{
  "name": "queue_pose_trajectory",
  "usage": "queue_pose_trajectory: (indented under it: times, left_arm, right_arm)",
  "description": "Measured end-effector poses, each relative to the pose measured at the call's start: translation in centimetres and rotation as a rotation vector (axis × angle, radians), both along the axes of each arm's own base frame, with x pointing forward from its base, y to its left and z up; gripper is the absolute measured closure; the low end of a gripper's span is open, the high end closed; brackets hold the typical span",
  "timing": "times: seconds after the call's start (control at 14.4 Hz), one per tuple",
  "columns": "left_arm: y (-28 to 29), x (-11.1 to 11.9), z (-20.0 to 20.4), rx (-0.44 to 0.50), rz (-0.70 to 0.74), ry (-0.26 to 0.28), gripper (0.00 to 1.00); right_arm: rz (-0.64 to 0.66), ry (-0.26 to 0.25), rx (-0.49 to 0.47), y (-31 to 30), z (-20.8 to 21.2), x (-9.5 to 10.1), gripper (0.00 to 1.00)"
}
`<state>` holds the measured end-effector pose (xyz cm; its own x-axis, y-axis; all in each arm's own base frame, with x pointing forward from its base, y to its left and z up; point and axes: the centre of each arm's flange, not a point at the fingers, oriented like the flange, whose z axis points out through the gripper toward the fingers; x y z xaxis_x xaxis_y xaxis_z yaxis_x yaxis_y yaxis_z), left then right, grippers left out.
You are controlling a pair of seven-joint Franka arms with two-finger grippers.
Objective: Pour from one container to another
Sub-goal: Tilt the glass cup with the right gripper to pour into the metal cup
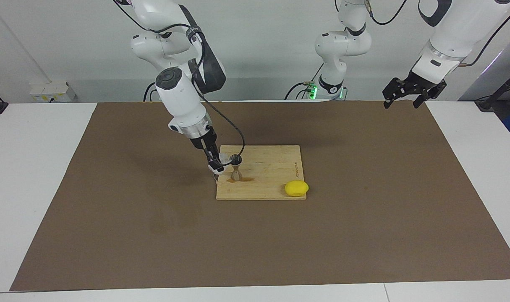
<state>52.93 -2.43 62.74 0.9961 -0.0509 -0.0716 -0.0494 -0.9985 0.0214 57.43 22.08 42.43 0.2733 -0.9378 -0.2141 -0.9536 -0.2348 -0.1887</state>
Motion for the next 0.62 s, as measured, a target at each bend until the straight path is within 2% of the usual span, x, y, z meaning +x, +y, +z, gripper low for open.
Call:
queue_pose_trajectory:
  times: [0.35, 0.62]
  left_arm:
    - [-1.0, 0.5, 0.3, -0.003, -0.017, -0.045, 0.00]
    - [-1.9, 0.4, 0.2, -0.003, -0.034, -0.045, 0.00]
  right_arm:
    - [0.030, -0.016, -0.023, 0.8, 0.1, -0.2, 0.50]
    - [0.104, -0.049, -0.097, 2.3, 0.2, -0.8, 0.50]
